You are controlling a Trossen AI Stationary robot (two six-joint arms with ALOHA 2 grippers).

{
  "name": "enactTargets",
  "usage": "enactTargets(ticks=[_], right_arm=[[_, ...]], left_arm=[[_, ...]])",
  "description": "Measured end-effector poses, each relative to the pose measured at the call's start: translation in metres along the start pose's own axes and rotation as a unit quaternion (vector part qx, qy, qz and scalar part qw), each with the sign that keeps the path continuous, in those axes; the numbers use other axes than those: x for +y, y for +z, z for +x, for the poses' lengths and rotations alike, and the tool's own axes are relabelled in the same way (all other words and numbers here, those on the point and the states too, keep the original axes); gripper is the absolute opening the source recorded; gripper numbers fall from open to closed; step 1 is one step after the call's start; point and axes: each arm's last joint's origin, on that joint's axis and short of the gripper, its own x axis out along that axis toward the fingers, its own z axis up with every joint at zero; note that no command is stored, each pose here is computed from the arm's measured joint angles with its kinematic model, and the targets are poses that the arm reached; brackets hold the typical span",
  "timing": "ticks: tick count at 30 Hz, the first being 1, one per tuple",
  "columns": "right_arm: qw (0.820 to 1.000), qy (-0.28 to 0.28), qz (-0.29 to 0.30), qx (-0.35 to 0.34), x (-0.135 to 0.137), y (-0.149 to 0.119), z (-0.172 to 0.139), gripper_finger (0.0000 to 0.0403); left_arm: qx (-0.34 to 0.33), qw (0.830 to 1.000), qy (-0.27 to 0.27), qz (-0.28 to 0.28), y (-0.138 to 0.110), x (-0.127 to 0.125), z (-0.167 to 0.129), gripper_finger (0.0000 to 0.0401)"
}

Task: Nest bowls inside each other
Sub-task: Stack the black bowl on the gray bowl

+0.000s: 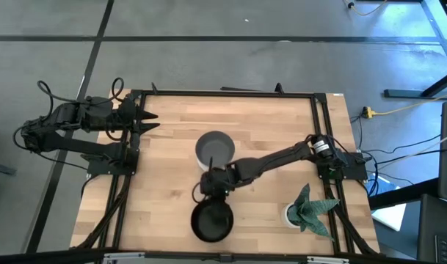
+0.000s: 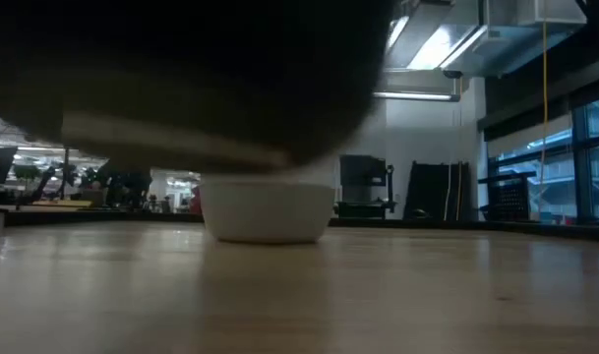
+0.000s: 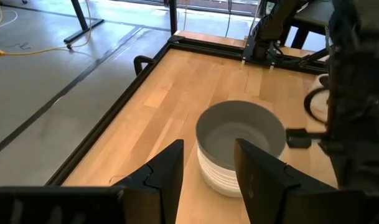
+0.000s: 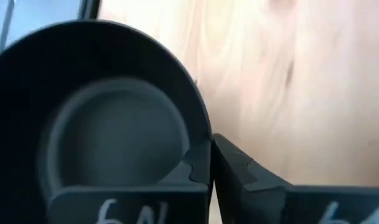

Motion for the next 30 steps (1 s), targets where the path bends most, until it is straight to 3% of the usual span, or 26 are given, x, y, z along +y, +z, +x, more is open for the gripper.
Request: enactTargets(ticks=[4, 13, 19, 24, 30], right_arm=[[0.998, -0.038, -0.041, -0.015, -0.005, 0.027, -0.034, 0.0006], [0.988, -0.057, -0.103, -0.096, -0.012, 0.078, -0.115, 0.0006], [0.984, -0.138, -0.086, -0.066, -0.04, 0.076, -0.149, 0.0006], [0.985, -0.159, -0.061, -0.028, -0.072, 0.071, -0.157, 0.0006], [0.987, -0.15, -0.048, -0.034, -0.103, 0.072, -0.167, 0.0006]], left_arm=[[0.0, 1.0, 0.0, 0.0, 0.0, 0.0, 0.0, 0.0135], [0.0, 1.0, 0.0, 0.0, 0.0, 0.0, 0.0, 0.0135], [0.0, 1.0, 0.0, 0.0, 0.0, 0.0, 0.0, 0.0135], [0.009, 1.0, 0.001, 0.002, -0.002, 0.0, 0.0, 0.0135], [0.019, 1.0, 0.006, 0.005, -0.004, 0.001, 0.0, 0.0135]])
